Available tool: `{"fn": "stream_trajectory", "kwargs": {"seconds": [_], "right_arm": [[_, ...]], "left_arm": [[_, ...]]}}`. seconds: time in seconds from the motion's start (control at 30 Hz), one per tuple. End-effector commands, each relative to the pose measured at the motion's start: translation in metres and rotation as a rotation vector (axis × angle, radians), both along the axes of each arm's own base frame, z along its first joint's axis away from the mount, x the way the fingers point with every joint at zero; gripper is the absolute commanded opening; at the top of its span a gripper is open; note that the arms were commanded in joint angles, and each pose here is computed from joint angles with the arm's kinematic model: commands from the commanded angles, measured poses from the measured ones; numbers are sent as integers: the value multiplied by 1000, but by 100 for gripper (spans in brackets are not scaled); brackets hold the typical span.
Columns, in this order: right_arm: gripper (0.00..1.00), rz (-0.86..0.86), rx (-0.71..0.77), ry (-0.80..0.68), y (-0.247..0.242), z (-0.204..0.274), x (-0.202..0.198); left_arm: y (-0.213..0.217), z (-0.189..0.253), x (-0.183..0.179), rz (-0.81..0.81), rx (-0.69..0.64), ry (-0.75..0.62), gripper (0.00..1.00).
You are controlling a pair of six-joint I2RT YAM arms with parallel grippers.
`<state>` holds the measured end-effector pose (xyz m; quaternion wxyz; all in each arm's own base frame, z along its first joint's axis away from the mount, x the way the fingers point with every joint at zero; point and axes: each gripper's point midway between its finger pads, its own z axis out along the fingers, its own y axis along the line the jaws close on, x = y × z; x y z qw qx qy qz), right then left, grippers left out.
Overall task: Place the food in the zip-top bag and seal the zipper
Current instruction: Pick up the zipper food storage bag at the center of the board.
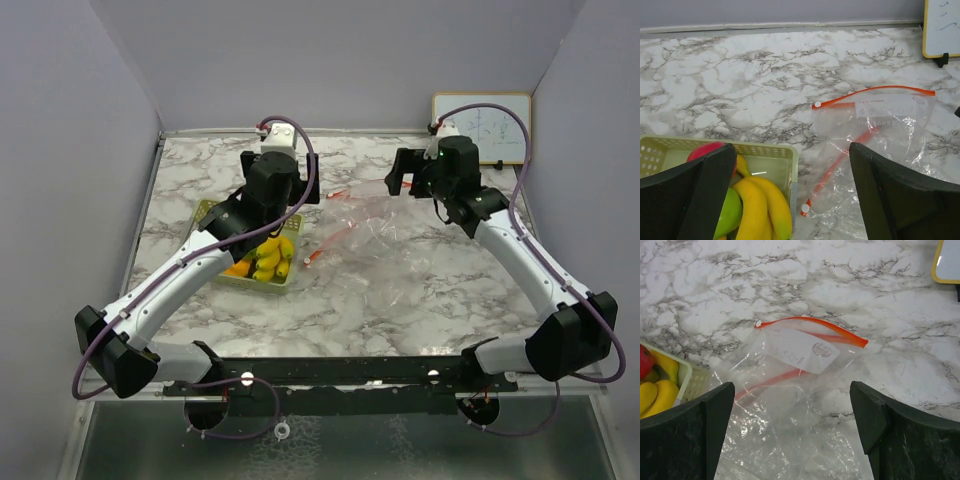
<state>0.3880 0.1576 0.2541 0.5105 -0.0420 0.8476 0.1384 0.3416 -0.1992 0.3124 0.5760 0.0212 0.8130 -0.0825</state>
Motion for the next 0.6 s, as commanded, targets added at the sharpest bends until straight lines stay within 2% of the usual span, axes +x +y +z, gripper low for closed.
{"fn": "stream_trajectory", "kwargs": {"seconds": [0.0,0.33,0.47,0.57], "right_arm": [[99,1,111,1,-8,4,23],[99,-45,202,107,-40,-43,67],[99,-38,227,125,-43,-56,75],[99,-25,244,144,-43,-69,81]], "left_arm": [[-8,11,2,-12,-36,-9,99],[-40,3,-3,-185,-98,-24,99],[-66,7,-14,-386,-118,-46,99],[-78,8,-19,-466,-155,-29,99]]}}
